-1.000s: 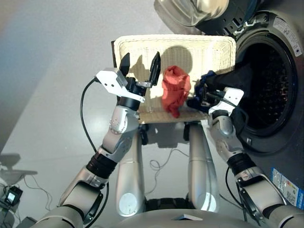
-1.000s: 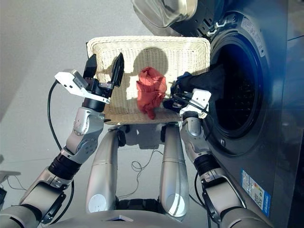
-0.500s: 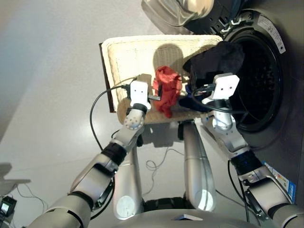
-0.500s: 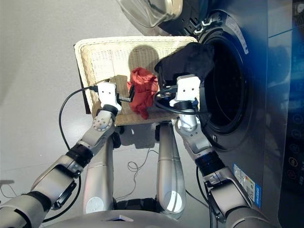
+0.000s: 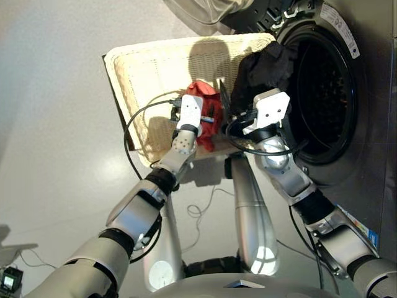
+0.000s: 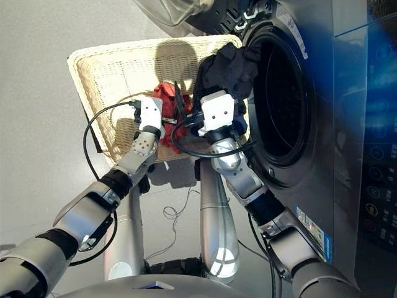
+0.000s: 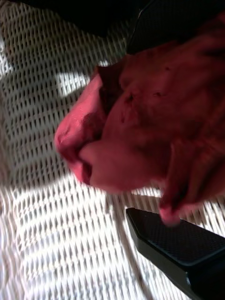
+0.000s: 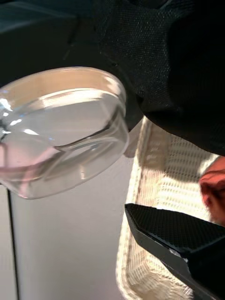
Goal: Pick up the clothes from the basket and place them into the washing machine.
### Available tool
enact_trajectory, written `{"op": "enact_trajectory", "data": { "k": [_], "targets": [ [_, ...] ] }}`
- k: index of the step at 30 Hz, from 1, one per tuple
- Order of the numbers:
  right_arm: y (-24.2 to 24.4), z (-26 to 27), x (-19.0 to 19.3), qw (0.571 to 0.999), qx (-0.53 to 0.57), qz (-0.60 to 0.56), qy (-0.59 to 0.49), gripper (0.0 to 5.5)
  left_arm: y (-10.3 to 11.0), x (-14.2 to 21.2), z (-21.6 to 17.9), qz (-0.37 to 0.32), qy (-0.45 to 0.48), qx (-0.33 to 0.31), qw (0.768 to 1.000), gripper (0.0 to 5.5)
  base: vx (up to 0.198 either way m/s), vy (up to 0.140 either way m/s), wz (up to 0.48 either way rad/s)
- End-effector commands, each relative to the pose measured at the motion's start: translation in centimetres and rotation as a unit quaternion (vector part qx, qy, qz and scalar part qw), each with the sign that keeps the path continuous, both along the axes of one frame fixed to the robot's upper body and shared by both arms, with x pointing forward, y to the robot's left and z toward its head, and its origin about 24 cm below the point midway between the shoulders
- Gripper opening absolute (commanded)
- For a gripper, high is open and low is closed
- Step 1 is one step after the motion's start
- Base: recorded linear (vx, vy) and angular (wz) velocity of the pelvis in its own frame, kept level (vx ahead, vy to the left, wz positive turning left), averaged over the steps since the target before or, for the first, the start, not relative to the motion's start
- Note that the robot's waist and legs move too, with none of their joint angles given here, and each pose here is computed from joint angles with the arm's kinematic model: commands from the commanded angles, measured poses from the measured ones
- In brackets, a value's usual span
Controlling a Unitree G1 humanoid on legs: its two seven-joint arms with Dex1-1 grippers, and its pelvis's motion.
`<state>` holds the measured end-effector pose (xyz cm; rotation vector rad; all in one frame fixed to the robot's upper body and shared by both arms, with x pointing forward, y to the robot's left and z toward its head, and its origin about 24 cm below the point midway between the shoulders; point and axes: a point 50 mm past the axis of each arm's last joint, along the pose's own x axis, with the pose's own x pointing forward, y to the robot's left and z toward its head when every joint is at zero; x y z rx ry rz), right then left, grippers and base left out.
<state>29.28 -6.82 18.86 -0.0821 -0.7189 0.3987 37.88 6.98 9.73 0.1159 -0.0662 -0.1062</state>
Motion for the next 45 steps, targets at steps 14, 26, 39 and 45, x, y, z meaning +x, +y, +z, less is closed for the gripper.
{"op": "enact_trajectory", "data": {
  "k": [14, 26, 39, 45],
  "targets": [
    [2.5, 4.9, -3.7, 0.987, 0.08, 0.107, -0.093, 5.5, 0.4, 1.3, 0.1, 0.064, 0.06, -0.052, 0.995, 5.5, 0.0, 0.0, 0.0],
    [2.0, 4.9, -3.9, 0.986, 0.079, 0.111, -0.093, 5.5, 0.5, 1.6, 0.2, 0.072, 0.067, -0.034, 0.995, 0.0, 0.0, 0.0, 0.0],
    [-0.5, 3.6, -2.9, 0.994, 0.059, 0.045, -0.078, 5.5, -1.0, 0.4, 1.2, 0.03, -0.006, -0.032, 0.999, 0.0, 0.0, 0.0, 0.0],
    [-4.3, 1.0, -1.5, 0.999, 0.042, -0.012, -0.005, 5.5, 1.3, -3.1, 2.8, -0.024, -0.12, -0.052, 0.991, 0.0, 0.0, 0.0, 0.0]
  ]
}}
